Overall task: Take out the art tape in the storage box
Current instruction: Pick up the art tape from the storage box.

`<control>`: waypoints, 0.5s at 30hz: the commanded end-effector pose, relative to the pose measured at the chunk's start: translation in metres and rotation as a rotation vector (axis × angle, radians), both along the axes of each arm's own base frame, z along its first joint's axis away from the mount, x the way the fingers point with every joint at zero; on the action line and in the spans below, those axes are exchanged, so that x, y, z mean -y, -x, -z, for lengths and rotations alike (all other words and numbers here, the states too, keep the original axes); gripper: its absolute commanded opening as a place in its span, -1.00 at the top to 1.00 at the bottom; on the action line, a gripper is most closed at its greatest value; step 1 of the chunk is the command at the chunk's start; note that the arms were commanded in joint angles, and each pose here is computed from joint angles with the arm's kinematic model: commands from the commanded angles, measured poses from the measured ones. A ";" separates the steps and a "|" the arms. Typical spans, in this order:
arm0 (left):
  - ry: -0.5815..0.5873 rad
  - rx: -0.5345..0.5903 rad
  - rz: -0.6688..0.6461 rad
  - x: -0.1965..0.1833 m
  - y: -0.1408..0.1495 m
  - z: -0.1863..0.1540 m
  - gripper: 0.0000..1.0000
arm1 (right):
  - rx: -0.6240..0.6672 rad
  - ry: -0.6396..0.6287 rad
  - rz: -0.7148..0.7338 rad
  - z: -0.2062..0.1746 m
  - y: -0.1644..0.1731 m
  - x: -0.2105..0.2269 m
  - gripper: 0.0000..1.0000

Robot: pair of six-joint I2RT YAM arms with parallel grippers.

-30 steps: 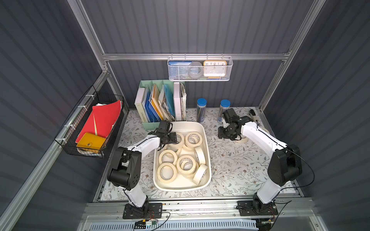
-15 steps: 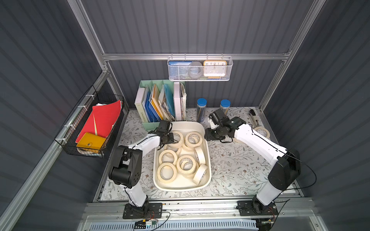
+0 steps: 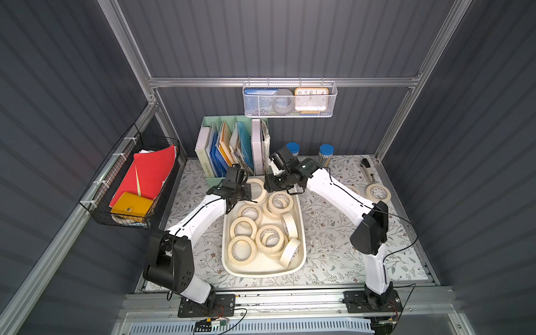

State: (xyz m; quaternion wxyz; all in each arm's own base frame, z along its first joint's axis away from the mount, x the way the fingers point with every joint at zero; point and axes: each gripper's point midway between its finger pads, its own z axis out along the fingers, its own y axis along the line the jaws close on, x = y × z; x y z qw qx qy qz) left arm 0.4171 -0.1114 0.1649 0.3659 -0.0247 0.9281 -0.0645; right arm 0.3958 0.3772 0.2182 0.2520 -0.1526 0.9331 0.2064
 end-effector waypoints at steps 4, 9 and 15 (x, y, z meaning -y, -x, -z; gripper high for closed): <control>0.001 0.045 0.010 0.003 0.004 -0.021 0.46 | -0.071 0.032 -0.016 0.023 0.002 -0.018 -0.12; 0.009 0.070 0.011 0.002 0.006 -0.031 0.45 | -0.105 0.029 -0.017 0.040 0.001 -0.025 -0.07; 0.019 0.088 0.016 0.003 0.009 -0.038 0.22 | -0.086 0.054 0.012 0.041 -0.002 -0.018 0.84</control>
